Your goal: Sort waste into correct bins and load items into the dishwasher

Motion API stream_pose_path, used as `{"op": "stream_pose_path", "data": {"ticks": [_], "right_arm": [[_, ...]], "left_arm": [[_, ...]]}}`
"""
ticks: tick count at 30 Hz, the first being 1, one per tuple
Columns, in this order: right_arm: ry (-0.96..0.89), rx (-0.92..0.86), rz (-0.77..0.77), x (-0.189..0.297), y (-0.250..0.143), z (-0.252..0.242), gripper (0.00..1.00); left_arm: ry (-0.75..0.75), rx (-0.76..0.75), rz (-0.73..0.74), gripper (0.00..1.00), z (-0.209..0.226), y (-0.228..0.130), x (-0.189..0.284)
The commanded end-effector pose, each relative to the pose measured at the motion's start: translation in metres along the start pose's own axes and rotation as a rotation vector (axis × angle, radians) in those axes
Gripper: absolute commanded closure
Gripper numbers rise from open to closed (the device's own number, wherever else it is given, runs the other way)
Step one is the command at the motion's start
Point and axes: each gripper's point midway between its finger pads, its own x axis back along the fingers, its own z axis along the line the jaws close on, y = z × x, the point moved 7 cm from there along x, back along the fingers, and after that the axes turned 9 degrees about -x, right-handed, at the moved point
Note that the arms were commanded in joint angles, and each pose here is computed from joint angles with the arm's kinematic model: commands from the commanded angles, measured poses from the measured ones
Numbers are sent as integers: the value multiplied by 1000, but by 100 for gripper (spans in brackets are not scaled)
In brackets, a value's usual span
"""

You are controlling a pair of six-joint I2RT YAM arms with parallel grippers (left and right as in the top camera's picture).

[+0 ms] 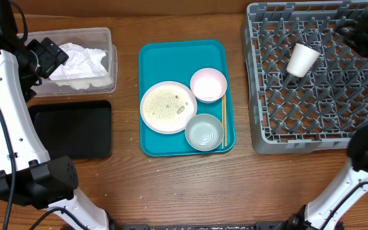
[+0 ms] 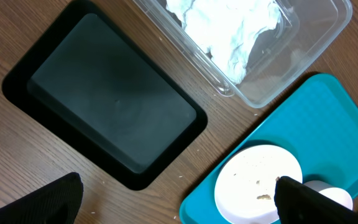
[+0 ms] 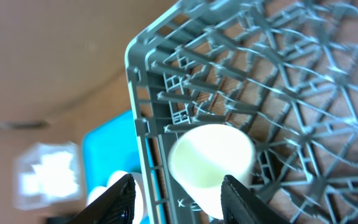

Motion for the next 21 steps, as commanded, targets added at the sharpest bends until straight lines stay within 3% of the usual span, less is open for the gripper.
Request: {"op": "stream_pose_path", "data": {"ticks": [1,4,9,21], "right_arm": [[-219,247,-3,-27,-13,27,53],[-340,351,-11,-45,-21,40,52],[-442,464,-20,-58,-28,54,41],[-494,437,125,-84,-51,24,38]], "left_arm": [[-2,5,-6,0,-3,1,0],[-2,5,-6,0,-3,1,0],[-2,5,-6,0,-3,1,0],[-2,5,-6,0,-3,1,0]]}}
